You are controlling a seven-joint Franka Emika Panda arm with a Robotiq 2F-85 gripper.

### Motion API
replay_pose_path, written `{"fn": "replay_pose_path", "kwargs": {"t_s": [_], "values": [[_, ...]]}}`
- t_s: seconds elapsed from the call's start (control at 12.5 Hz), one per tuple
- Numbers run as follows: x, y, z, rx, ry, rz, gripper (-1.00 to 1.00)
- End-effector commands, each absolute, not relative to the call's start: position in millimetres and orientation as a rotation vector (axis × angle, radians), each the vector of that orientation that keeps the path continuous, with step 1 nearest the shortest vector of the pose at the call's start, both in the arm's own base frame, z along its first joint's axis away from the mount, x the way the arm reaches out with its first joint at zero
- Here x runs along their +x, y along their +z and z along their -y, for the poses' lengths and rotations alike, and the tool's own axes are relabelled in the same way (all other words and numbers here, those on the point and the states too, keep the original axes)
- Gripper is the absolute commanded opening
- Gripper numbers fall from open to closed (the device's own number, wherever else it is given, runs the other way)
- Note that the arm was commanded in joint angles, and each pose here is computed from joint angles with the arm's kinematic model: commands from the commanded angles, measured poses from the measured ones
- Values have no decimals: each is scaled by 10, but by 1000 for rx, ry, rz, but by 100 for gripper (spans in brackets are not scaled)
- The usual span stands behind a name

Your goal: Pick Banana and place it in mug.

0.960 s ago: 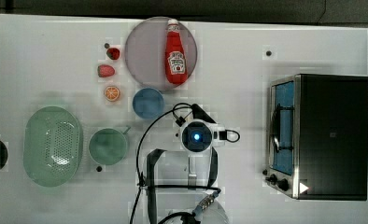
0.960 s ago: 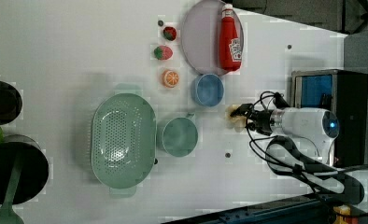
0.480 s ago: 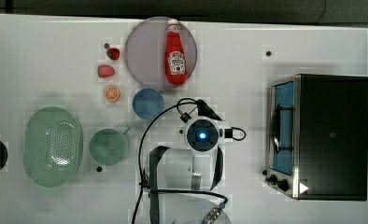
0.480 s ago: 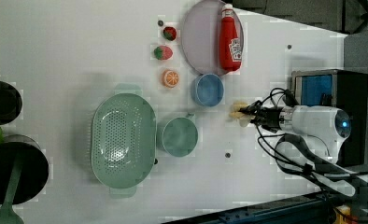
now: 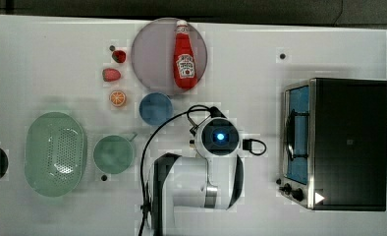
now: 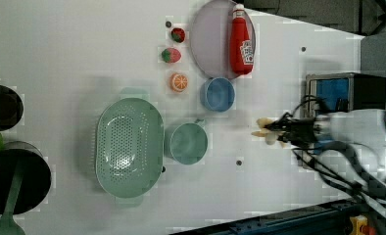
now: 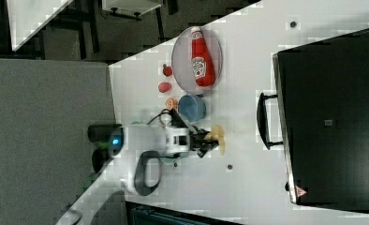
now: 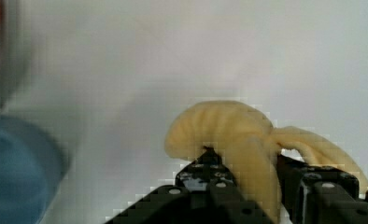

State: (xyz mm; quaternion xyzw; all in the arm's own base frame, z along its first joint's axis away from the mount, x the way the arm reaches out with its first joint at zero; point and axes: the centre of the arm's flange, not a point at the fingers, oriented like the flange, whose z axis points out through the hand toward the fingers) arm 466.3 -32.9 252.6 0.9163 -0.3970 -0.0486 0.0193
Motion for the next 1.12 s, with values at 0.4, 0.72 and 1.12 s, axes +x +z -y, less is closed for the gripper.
{"fn": "replay_pose_path", "kwargs": {"t_s": [0.4,0.72,1.12], "values": [[4772,4883,202,2896,-21,1210,-32],[4722,5221,-505,2888,9,1172,-32],[4489,5056,-1675,2853,-29,1205,-32]]}}
